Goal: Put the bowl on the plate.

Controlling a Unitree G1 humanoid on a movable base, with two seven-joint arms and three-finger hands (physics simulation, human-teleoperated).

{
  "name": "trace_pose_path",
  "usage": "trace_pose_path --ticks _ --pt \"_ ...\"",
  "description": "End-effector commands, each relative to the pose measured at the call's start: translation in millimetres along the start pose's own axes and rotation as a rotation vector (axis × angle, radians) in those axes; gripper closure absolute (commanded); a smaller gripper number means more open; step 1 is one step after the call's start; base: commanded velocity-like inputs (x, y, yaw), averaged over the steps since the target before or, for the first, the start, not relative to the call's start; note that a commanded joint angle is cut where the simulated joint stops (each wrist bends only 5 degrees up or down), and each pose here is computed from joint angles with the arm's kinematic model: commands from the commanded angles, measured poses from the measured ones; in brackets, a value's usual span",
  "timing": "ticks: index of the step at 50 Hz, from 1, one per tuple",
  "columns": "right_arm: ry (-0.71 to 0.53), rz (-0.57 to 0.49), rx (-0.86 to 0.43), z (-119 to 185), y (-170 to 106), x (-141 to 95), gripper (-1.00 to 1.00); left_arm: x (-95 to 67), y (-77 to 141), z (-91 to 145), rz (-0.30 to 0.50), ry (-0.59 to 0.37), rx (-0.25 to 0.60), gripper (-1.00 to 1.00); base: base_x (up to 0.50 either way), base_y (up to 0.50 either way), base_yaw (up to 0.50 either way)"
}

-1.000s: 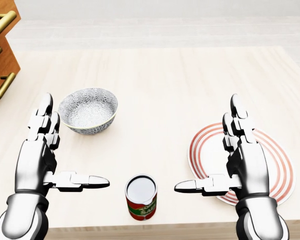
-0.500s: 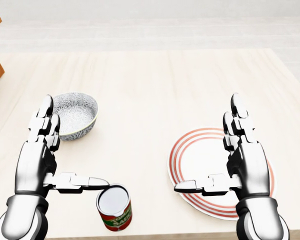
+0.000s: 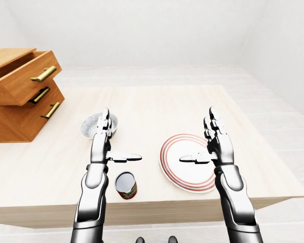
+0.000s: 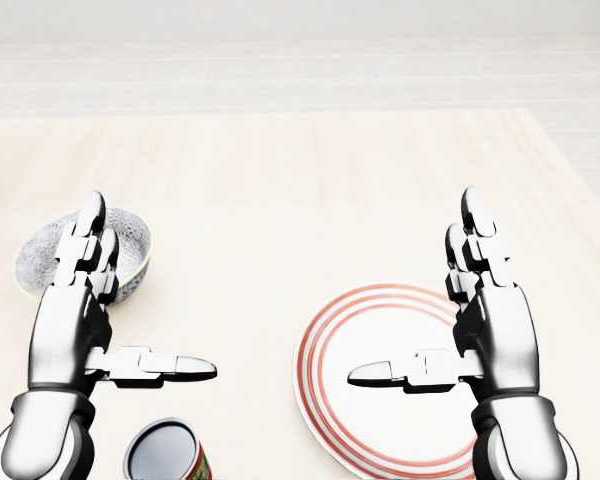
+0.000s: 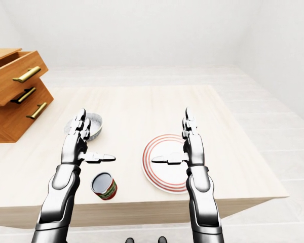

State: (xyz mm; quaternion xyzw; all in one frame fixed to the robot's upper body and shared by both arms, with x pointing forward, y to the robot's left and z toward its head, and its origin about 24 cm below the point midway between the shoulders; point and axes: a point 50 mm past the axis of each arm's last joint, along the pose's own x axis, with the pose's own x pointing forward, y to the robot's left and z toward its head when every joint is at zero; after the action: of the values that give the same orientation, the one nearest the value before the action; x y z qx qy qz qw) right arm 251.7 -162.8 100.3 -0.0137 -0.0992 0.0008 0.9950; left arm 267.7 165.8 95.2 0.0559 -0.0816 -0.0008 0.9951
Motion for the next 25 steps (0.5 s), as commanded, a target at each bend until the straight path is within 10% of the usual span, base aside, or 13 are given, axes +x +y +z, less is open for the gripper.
trace_pose_path --ticks 1,25 --pt "-0.002 0.001 -0.003 0.6 0.3 -0.8 -1.0 0.1 0.6 0.7 0.0 -0.003 0.004 -1.0 0.16 -0.16 0.0" --pt "-0.013 0.008 -0.007 3.2 1.0 0.2 -1.0 1.9 4.3 1.3 0.011 -0.005 0.01 -1.0 0.15 -0.15 0.0"
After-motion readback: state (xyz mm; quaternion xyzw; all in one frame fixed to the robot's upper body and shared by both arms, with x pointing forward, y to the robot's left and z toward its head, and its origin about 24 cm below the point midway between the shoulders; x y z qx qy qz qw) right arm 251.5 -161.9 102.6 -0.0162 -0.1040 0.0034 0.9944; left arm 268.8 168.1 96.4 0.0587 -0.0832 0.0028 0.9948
